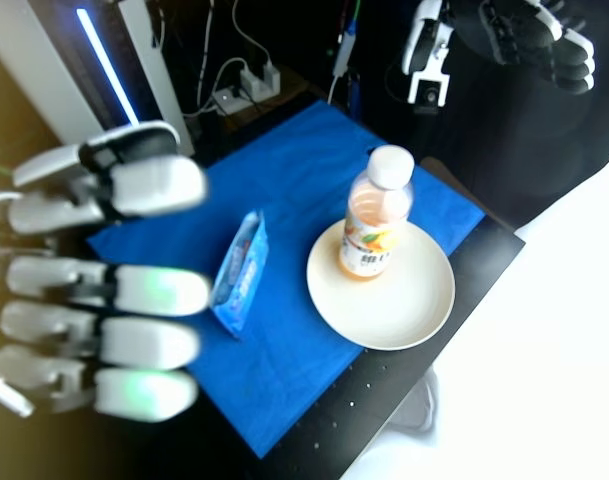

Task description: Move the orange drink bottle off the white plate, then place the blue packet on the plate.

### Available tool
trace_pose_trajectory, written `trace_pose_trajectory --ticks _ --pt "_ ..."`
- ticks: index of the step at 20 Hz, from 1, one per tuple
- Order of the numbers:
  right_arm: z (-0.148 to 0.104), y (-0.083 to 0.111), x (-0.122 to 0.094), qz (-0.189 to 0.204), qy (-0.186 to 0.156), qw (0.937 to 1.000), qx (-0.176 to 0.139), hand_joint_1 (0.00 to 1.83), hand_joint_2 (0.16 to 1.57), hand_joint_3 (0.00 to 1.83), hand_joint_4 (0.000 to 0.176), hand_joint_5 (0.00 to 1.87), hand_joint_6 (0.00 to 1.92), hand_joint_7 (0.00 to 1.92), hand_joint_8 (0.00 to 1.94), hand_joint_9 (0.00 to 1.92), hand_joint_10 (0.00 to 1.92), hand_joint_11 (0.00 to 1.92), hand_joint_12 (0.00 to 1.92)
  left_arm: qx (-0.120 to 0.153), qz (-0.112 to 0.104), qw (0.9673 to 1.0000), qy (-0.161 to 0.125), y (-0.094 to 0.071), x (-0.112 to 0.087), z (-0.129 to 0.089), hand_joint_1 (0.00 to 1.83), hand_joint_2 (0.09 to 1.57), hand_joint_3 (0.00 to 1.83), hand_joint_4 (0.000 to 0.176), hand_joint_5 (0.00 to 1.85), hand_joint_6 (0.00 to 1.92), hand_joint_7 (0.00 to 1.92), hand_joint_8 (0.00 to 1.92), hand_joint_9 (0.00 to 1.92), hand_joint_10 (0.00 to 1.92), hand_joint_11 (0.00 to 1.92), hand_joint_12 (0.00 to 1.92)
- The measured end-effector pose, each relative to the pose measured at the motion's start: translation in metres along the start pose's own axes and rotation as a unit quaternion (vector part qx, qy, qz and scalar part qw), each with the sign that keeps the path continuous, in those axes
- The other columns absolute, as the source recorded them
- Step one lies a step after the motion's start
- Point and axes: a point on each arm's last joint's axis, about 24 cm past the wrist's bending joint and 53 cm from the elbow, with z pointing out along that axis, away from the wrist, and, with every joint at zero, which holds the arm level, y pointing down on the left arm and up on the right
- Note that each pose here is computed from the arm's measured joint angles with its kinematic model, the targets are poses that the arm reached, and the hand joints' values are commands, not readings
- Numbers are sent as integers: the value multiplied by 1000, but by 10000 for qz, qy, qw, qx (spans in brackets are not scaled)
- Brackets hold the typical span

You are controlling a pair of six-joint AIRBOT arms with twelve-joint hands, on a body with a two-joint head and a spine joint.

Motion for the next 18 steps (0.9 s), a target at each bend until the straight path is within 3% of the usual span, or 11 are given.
trace_pose_trajectory --ticks 1,3,4,6,9,10,12,13,15,17,18 --pt "0 0 2 11 16 10000 2 667 749 3 86 259 1 207 0 277 2 307 165 -9 0 10000 3 0 0 0 591 846 24 89 11 2 36 1 0 0 0 0" --pt "0 0 2 11 19 10000 -2 681 759 6 86 269 4 188 0 259 0 308 154 -17 48 10000 58 1 1 2 621 862 24 120 18 4 37 1 0 0 0 0" --pt "0 0 2 15 13 10000 -4 690 760 5 86 276 6 169 0 237 0 316 155 -4 38 9999 100 1 1 8 633 871 24 122 11 1 34 0 0 0 0 0" --pt "0 0 3 13 21 10000 -11 709 739 0 82 284 8 156 0 221 0 325 156 41 -94 9997 219 0 4 24 648 880 20 95 7 0 48 5 23 8 0 0" --pt "0 0 5 32 29 10000 -14 716 724 0 80 284 5 172 6 243 8 339 163 -37 -227 9974 676 5 24 48 609 909 22 88 0 0 46 2 21 5 0 0" --pt "0 0 6 34 48 10000 -21 727 725 0 80 290 7 168 3 245 8 333 162 -133 -188 9962 838 9 31 52 605 909 18 90 0 0 38 0 14 2 0 0" --pt "0 -1 7 53 44 10000 -9 728 721 0 90 303 9 134 0 210 0 302 150 -375 -47 9916 1236 19 46 59 619 873 0 121 0 0 17 0 16 2 0 0" --pt "0 -1 8 54 49 10000 -7 722 723 0 92 300 7 128 0 205 0 297 148 -445 -47 9900 1336 23 49 61 611 836 0 123 0 0 8 0 21 3 0 0" --pt "0 -1 9 51 73 10000 -24 717 723 0 89 292 2 147 7 228 9 313 157 -607 -33 9863 1533 29 54 68 582 830 0 93 0 0 4 0 34 7 0 0" --pt "1 -1 12 80 84 9999 -25 704 707 0 89 295 4 177 16 257 18 336 169 -712 154 9810 1800 31 64 74 593 839 0 77 0 0 6 1 21 1 0 0" --pt "1 -1 13 86 88 9999 -25 709 708 0 84 298 5 172 11 255 15 340 171 -721 133 9795 1877 31 69 74 599 819 0 83 0 0 16 5 30 5 16 7"
